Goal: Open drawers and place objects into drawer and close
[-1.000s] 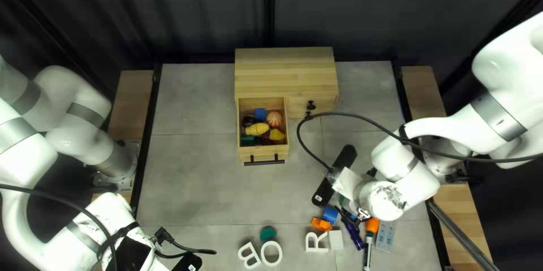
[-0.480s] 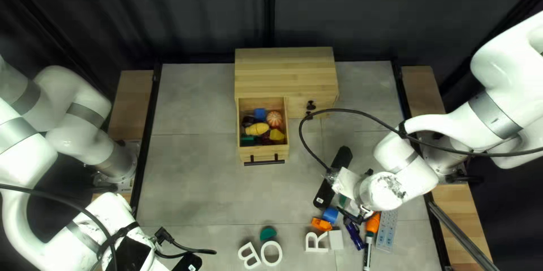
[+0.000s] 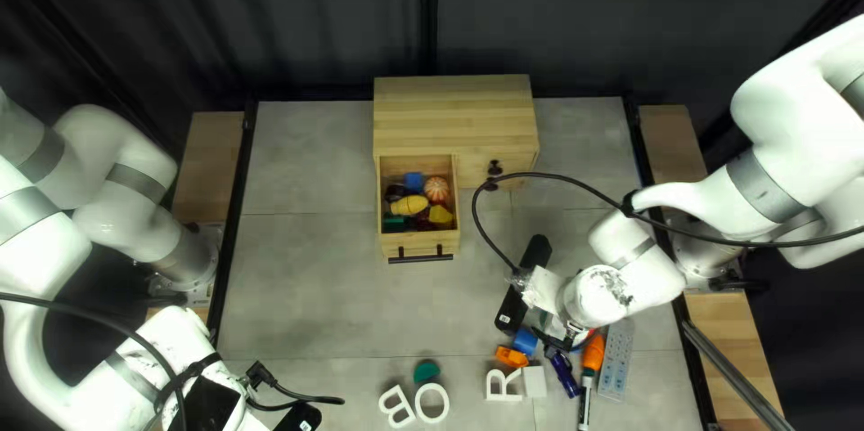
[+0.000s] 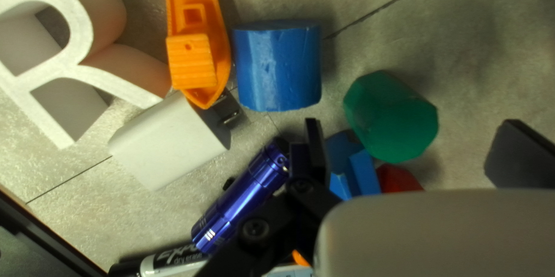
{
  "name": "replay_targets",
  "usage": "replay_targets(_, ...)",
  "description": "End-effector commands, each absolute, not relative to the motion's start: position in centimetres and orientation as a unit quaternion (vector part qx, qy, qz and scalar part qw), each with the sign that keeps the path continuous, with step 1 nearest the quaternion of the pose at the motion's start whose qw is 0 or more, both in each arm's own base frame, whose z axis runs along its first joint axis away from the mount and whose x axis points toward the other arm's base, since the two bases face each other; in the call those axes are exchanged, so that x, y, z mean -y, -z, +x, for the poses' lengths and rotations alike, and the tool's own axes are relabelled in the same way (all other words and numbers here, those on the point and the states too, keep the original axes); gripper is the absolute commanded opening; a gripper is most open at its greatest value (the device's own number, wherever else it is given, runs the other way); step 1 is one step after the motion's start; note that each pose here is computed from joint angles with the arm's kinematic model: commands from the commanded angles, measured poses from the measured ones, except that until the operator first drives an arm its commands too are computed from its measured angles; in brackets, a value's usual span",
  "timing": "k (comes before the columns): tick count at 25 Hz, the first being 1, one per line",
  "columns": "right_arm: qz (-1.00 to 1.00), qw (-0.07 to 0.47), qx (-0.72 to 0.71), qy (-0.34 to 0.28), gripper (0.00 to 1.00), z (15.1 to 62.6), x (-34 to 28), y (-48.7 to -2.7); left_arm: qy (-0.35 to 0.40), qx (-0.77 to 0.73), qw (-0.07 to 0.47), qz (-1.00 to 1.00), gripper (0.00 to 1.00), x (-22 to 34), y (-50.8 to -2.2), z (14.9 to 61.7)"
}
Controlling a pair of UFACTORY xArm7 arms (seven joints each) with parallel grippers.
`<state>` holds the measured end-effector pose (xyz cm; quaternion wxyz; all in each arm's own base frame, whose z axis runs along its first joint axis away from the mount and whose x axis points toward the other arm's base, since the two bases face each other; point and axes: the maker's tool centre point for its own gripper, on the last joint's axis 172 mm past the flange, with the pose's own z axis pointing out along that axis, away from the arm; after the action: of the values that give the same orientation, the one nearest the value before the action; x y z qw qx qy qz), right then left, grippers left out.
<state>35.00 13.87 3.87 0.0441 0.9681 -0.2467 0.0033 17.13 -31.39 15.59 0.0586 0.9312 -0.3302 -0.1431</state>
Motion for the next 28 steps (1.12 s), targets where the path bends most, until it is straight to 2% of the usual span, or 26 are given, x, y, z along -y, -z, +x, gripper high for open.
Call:
replay_targets(1,0.968,0.042,0.246,-0.004,0.11,35.2,-13.9,-3.5,0.143,0.33,0.059,0.931,1.0,31.4,-15.6,17.1)
replay_targets(5,0.968,0.04,0.247,-0.005,0.11,35.3,-14.0,-3.4,0.143,0.33,0.059,0.931,1.0,31.4,-15.6,17.1)
replay_targets(8,0.968,0.04,0.247,-0.006,0.07,35.2,-13.9,-3.5,0.143,0.33,0.059,0.931,1.0,31.4,-15.6,17.1)
replay_targets(13,0.967,0.046,0.251,-0.013,0.06,34.9,-13.4,-5.5,0.143,0.33,0.059,0.931,1.0,31.4,-15.6,17.1)
replay_targets(20,0.96,0.071,0.267,-0.051,0.03,36.2,-9.6,-12.3,0.143,0.33,0.059,0.931,1.0,31.4,-15.6,17.1)
replay_targets(28,0.952,0.094,0.268,-0.114,0.02,43.1,-2.3,-21.2,0.143,0.33,0.059,0.931,1.0,31.4,-15.6,17.1)
